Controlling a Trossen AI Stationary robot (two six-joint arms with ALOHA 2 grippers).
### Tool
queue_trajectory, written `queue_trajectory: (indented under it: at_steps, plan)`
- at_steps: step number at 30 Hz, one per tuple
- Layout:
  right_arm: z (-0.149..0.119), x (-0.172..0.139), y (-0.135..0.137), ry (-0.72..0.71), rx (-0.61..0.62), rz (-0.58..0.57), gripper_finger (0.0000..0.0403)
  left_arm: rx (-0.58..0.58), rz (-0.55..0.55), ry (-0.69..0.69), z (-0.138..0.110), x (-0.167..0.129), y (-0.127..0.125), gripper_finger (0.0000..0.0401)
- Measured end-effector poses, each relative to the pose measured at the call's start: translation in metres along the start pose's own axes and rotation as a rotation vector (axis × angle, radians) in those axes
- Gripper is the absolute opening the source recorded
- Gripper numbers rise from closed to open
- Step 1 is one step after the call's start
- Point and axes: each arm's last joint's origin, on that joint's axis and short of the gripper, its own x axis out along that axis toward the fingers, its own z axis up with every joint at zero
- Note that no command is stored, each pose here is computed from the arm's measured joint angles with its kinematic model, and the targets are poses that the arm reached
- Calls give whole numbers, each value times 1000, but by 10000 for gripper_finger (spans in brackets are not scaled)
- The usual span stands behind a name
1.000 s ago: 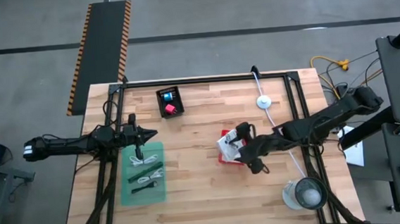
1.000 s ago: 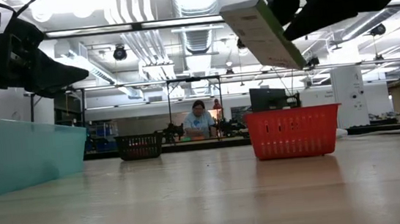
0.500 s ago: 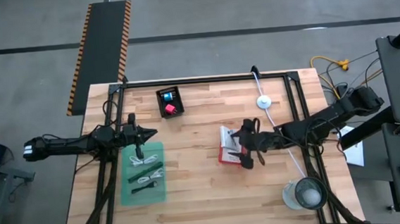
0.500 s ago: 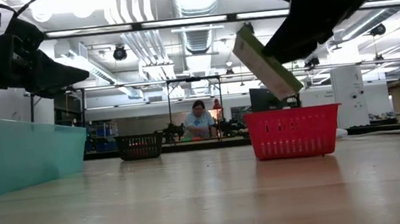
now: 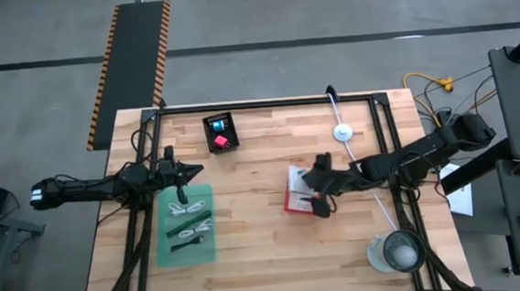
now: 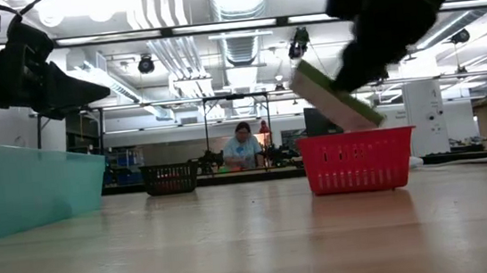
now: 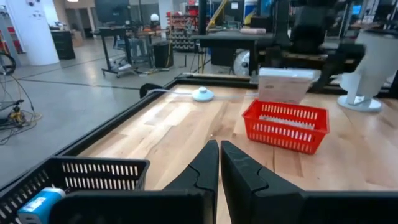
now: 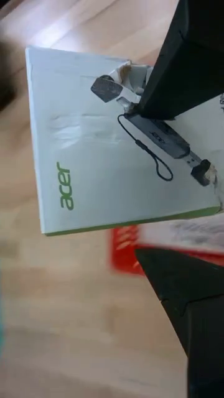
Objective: Pick and place items into bin
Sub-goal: Put the white USB box into the orange bin
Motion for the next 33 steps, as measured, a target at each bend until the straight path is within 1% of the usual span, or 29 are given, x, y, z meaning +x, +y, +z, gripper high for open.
queue_trajectory:
  at_steps: [2,4,6,10,13,16,21,24,27,30,33]
  plan:
    - [1,8,3,-11,-5,8,326,-1,1,-2,0,0,0,2]
    - [-5,13,4,53,-66,-2,326,-1,4,-4,0,0,0,2]
    - [0,16,6,56,-116,1,327,12,7,-8,1,-1,0,2]
    - [6,20,9,127,-131,-28,329,15,12,-5,0,-1,0,2]
    - [14,18,8,164,-144,-114,327,15,12,-4,0,-1,1,2]
    - [15,18,10,218,-239,-221,327,16,12,-2,0,0,0,2]
    - [20,22,24,227,-367,-224,326,16,12,-5,0,-1,1,2]
    - [21,24,29,252,-418,-281,326,16,12,-5,0,0,0,2]
    - [24,21,38,277,-495,-365,326,17,12,-4,0,0,0,2]
    - [26,20,47,331,-539,-347,326,17,12,-4,0,0,0,2]
    - [33,18,54,325,-543,-340,326,16,12,-5,0,0,0,2]
